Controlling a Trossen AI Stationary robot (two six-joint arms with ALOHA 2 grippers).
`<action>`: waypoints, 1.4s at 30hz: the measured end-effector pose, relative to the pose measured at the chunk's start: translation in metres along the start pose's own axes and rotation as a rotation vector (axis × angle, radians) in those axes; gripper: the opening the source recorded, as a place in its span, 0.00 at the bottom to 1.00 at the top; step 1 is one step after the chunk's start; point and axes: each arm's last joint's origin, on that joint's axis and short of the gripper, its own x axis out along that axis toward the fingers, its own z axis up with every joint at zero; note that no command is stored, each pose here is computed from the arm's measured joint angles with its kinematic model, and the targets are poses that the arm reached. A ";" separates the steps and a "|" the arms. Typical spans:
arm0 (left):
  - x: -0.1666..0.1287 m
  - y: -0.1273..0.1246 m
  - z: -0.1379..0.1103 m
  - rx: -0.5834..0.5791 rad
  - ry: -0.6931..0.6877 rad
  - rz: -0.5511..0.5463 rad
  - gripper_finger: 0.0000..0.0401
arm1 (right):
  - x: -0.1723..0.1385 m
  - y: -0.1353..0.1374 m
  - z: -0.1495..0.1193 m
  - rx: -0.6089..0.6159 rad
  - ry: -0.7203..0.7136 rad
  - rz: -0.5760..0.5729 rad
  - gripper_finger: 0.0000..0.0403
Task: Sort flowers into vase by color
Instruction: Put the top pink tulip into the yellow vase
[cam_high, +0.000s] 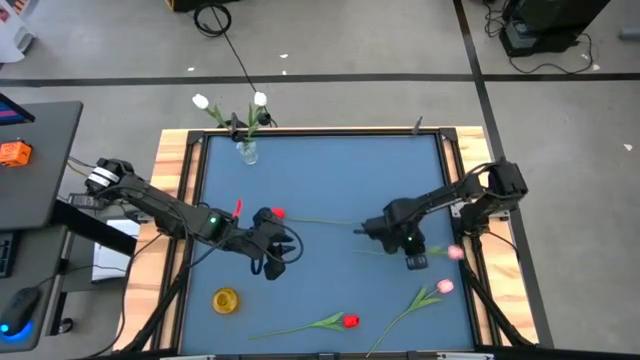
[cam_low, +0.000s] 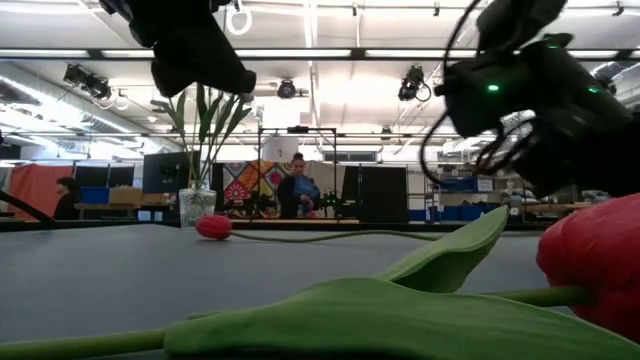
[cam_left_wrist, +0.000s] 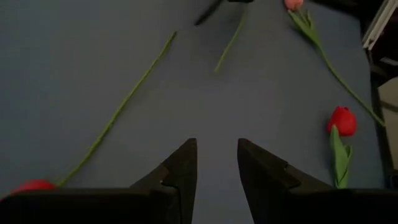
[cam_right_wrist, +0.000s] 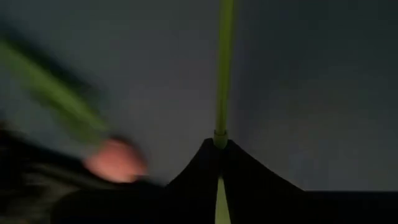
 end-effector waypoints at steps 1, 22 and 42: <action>0.000 0.001 0.000 0.016 -0.001 0.002 0.30 | -0.004 -0.002 0.001 0.029 -0.012 0.062 0.04; -0.002 -0.007 0.019 0.646 -0.194 -0.037 0.30 | -0.131 -0.041 0.073 0.551 -0.560 1.049 0.06; 0.015 0.005 0.040 0.967 -0.305 0.096 0.30 | -0.165 -0.012 0.083 0.673 -0.555 1.296 0.06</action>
